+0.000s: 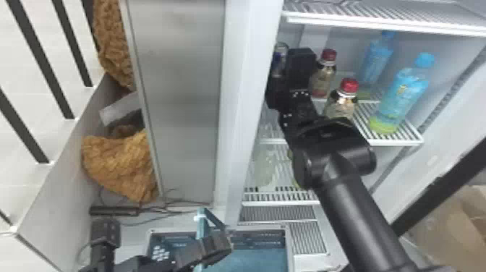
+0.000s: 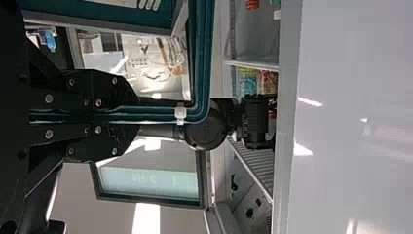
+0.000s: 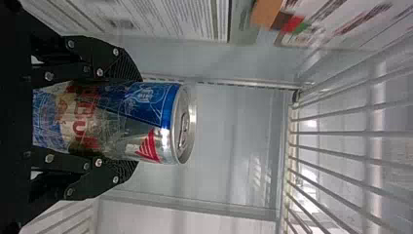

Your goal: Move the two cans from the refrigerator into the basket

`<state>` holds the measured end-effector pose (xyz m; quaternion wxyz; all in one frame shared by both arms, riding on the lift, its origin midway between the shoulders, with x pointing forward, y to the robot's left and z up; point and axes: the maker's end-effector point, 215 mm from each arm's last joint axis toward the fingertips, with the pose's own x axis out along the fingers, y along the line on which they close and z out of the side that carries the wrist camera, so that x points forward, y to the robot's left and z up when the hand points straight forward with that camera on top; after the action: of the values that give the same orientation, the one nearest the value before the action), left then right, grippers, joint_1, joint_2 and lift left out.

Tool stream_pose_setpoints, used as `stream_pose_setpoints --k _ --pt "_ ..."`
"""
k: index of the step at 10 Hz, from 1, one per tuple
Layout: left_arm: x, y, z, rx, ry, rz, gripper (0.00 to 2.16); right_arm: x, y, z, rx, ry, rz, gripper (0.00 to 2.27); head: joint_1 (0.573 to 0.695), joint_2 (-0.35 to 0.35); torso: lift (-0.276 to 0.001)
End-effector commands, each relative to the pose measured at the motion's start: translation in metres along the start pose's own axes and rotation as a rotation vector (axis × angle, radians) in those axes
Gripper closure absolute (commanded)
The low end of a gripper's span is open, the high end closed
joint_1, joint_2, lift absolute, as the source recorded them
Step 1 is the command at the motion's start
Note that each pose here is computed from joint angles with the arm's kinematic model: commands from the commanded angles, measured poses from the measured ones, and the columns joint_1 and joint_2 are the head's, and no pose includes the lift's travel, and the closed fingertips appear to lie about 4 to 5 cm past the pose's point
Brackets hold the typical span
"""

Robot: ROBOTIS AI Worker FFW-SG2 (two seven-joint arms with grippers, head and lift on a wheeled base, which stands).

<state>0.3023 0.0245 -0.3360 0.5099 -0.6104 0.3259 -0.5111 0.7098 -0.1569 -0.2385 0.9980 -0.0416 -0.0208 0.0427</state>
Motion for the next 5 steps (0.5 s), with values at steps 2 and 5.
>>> stream_pose_setpoints --k 2,5 --pt "-0.001 0.001 -0.001 -0.004 -0.004 0.000 1.19 -0.025 0.010 0.006 0.019 0.001 0.023 1.21 0.695 -0.143 -0.031" --pt "-0.001 0.001 -0.002 -0.007 -0.005 0.000 1.19 -0.055 0.016 0.007 0.040 0.008 0.036 1.21 0.695 -0.140 -0.031"
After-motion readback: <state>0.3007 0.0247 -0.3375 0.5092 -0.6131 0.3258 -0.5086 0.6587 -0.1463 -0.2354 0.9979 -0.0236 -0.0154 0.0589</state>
